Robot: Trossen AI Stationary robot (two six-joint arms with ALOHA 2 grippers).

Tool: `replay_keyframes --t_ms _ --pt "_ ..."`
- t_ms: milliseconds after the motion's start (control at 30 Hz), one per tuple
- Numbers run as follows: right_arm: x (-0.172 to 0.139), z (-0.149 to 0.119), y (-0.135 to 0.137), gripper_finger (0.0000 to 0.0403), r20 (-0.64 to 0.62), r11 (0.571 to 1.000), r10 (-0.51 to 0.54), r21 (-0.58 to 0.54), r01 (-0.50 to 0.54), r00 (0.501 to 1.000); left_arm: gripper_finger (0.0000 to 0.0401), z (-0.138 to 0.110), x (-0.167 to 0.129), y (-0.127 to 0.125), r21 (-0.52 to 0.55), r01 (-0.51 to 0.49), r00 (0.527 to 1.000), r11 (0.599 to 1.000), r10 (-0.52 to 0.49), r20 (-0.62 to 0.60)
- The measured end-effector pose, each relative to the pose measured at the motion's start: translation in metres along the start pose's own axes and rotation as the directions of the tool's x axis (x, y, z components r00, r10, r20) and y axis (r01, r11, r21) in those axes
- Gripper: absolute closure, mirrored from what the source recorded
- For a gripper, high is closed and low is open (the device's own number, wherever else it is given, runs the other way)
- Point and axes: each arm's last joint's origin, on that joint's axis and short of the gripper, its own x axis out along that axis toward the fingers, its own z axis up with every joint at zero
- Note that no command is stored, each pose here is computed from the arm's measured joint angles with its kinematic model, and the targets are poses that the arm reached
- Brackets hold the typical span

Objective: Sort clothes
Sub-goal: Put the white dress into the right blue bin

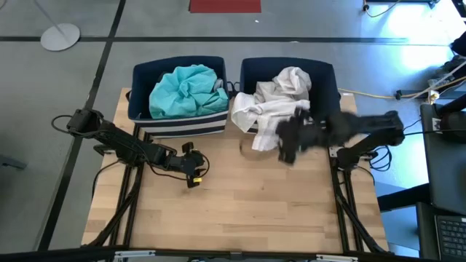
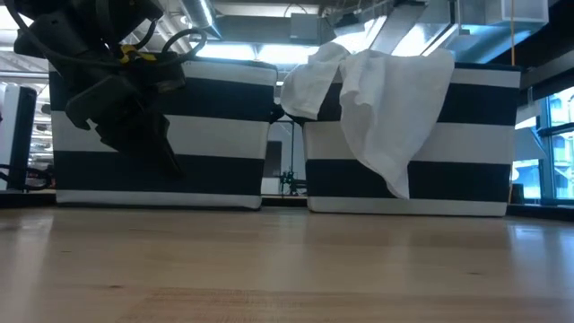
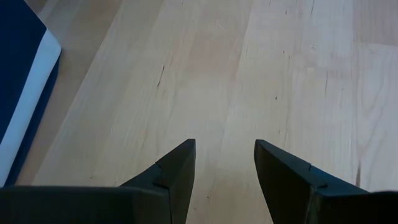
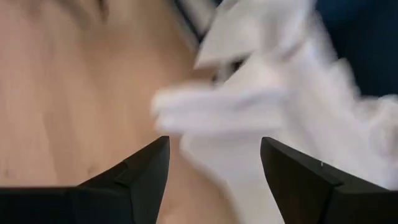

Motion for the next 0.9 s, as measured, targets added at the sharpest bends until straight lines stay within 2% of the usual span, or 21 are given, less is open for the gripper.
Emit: replay_keyframes --t_ms 133,233,367,533,667,900 --pt "0.014 -0.034 0.040 0.0151 -0.068 0.997 -0.020 -0.069 0.016 0.997 0.0246 0.000 0.000 0.000 0.000 0.000 1.000 1.000 0.000 0.000" --pt "0.029 -0.063 0.061 0.0151 -0.095 0.989 -0.092 -0.126 0.079 0.991 0.0246 0.000 0.000 0.000 0.000 0.000 1.000 1.000 0.000 0.000" --pt "0.054 -0.103 0.077 0.0151 -0.124 0.964 -0.205 -0.200 0.178 0.971 0.0246 0.000 0.000 0.000 -0.001 0.000 1.000 1.000 0.000 0.001" --pt "0.085 -0.144 0.077 0.0151 -0.137 0.916 -0.350 -0.259 0.307 0.927 0.0246 0.000 0.000 0.000 -0.013 0.001 1.000 1.000 -0.001 0.003" --pt "0.110 -0.171 0.073 0.0151 -0.119 0.887 -0.410 -0.283 0.365 0.904 0.0246 0.000 0.000 0.000 -0.014 0.001 1.000 1.000 -0.001 0.003" --pt "0.150 -0.194 0.062 0.0151 0.007 0.845 -0.486 -0.253 0.471 0.874 0.0246 0.000 0.000 0.000 -0.010 -0.001 1.000 1.000 0.001 0.005"
